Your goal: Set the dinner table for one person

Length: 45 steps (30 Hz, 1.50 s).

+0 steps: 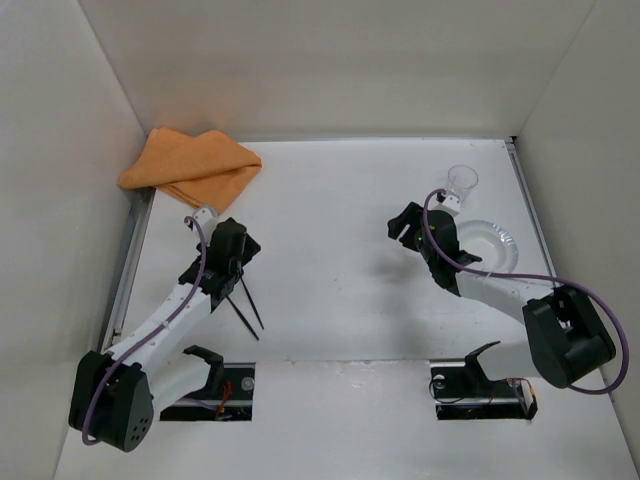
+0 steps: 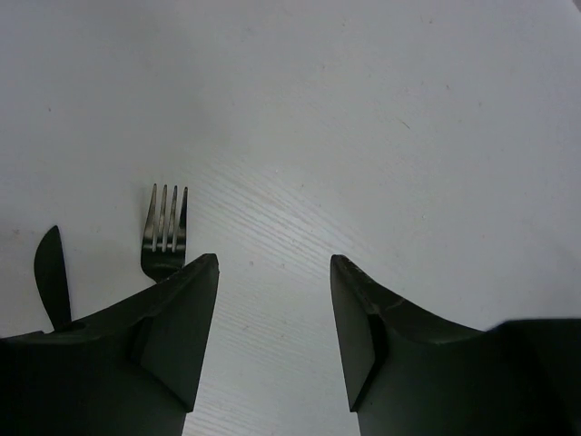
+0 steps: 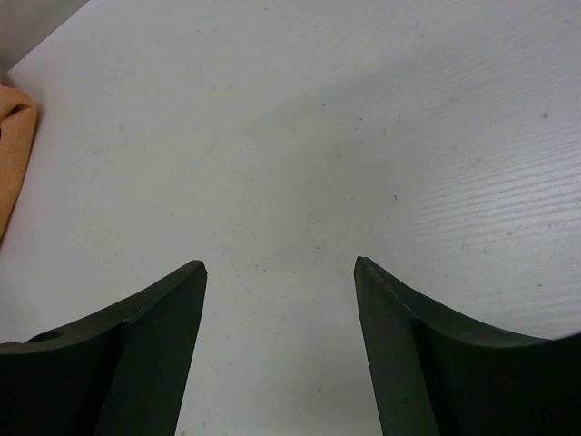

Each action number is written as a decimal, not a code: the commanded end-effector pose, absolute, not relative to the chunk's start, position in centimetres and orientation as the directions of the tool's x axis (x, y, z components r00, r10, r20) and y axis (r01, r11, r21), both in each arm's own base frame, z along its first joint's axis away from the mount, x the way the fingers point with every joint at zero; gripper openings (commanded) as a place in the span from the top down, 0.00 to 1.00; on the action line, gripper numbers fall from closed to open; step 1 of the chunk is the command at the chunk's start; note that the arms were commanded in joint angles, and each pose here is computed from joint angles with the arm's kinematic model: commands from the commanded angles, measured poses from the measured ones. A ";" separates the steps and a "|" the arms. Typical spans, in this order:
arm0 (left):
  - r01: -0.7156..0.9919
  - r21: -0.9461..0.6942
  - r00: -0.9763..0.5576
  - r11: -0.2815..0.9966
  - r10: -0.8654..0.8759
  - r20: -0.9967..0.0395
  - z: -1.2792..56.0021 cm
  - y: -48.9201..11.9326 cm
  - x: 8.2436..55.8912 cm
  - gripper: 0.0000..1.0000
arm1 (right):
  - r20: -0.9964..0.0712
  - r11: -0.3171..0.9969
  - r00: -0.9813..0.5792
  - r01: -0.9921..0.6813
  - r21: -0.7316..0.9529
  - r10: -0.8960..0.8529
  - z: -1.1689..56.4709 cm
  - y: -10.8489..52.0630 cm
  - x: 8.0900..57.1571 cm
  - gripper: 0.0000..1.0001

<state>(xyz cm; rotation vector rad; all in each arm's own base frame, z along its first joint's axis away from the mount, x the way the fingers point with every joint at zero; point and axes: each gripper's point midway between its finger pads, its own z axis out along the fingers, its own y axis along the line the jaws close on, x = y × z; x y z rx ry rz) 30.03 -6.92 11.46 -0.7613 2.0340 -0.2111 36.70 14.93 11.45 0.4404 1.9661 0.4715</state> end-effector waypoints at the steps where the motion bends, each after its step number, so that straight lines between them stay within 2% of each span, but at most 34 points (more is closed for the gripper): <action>1: -0.423 -0.445 -0.360 0.789 -0.597 -0.717 11.6 -6.6 30.3 0.48 | -0.783 0.842 -0.347 0.043 0.537 0.517 14.5 15.7 38.2 0.28; 10: -0.439 -0.498 -0.291 0.748 -0.643 -0.708 12.4 -5.8 32.0 0.48 | -0.783 0.843 -0.350 0.038 0.536 0.514 14.5 15.9 38.1 0.30; 12: -0.454 -0.525 -0.258 0.720 -0.670 -0.696 12.6 -5.5 33.0 0.48 | -0.782 0.844 -0.358 0.036 0.535 0.511 14.3 16.0 38.1 0.39; 15: -0.487 -0.593 -0.173 0.641 -0.736 -0.654 13.2 -4.6 34.9 0.48 | -0.775 0.842 -0.380 0.022 0.538 0.505 14.1 16.5 38.0 0.66; 17: -0.513 -0.643 -0.099 0.569 -0.783 -0.614 13.6 -3.5 36.4 0.48 | -0.773 0.841 -0.389 0.010 0.541 0.502 14.2 16.8 38.0 0.70; 20: -0.540 -0.689 -0.018 0.483 -0.826 -0.564 13.9 -2.1 38.9 0.48 | -0.769 0.840 -0.400 0.003 0.543 0.499 14.1 17.1 38.1 0.67; 25: -0.575 -0.718 0.037 0.393 -0.864 -0.502 13.0 -0.5 42.9 0.47 | -0.774 0.844 -0.400 -0.001 0.536 0.491 14.1 17.1 38.2 0.48; 30: -0.613 -0.670 0.004 0.419 -0.846 -0.532 11.7 0.9 47.0 0.48 | -0.773 0.844 -0.406 -0.007 0.537 0.488 14.0 17.4 38.1 0.40; 39: -0.738 -0.536 -0.017 0.409 -0.806 -0.592 8.0 4.2 47.8 0.48 | -0.770 0.838 -0.413 -0.026 0.545 0.487 14.3 17.7 38.0 0.37; 45: -0.797 -0.430 -0.093 0.425 -0.789 -0.607 5.1 4.4 47.9 0.52 | -0.766 0.836 -0.419 -0.028 0.548 0.488 14.2 17.9 38.0 0.37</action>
